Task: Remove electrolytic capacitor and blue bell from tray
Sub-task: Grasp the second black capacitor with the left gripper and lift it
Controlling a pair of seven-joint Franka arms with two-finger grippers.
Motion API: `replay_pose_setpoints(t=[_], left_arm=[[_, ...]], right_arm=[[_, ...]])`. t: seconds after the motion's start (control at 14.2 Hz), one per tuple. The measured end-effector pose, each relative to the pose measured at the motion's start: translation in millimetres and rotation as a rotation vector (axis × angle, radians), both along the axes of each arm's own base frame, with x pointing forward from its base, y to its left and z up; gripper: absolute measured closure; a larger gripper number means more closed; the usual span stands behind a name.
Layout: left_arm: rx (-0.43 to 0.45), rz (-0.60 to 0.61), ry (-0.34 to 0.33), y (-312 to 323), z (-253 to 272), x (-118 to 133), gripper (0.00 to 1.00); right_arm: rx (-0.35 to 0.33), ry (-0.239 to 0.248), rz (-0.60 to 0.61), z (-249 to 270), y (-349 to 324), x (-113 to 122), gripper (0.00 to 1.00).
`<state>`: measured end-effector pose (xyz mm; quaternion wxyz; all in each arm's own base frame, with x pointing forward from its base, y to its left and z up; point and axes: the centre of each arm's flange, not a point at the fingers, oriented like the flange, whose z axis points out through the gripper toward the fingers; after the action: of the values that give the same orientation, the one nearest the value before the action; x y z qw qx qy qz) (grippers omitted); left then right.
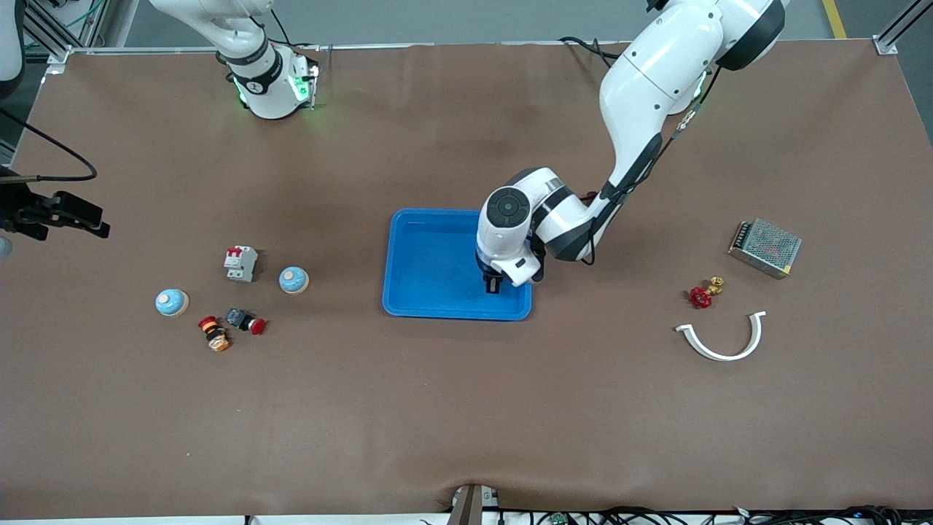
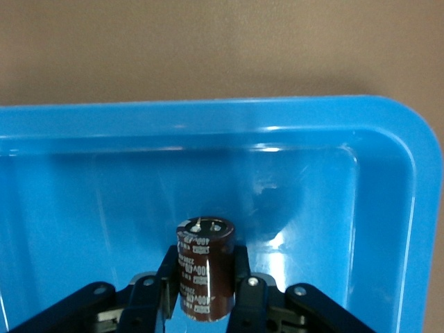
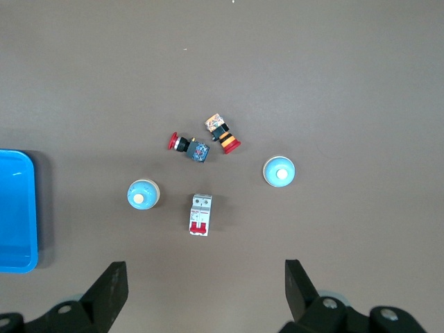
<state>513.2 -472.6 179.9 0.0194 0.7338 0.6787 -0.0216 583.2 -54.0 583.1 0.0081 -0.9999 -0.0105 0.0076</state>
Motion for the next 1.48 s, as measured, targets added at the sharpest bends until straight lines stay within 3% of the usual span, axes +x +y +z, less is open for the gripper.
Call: replay_pose_setpoints(t=[0.28, 0.57, 1.2, 1.48], left_arm=[[0.049, -0.035, 0.000, 4, 2, 4, 0.66], [0.090, -0.143, 0.016, 5, 18, 13, 0.66], [0.091, -0.568, -0.006, 18, 42, 31, 0.66], [0.128, -0.767, 0.042, 36, 56, 37, 0.66]], right_arm=[[0.000, -0.001, 0.000, 0, 0, 0, 0.00], [0.000, -0.001, 0.000, 0, 0, 0, 0.00], [0.000, -0.003, 0.000, 0, 0, 0, 0.00], [0.000, -0.003, 0.001, 0, 1, 0, 0.00]])
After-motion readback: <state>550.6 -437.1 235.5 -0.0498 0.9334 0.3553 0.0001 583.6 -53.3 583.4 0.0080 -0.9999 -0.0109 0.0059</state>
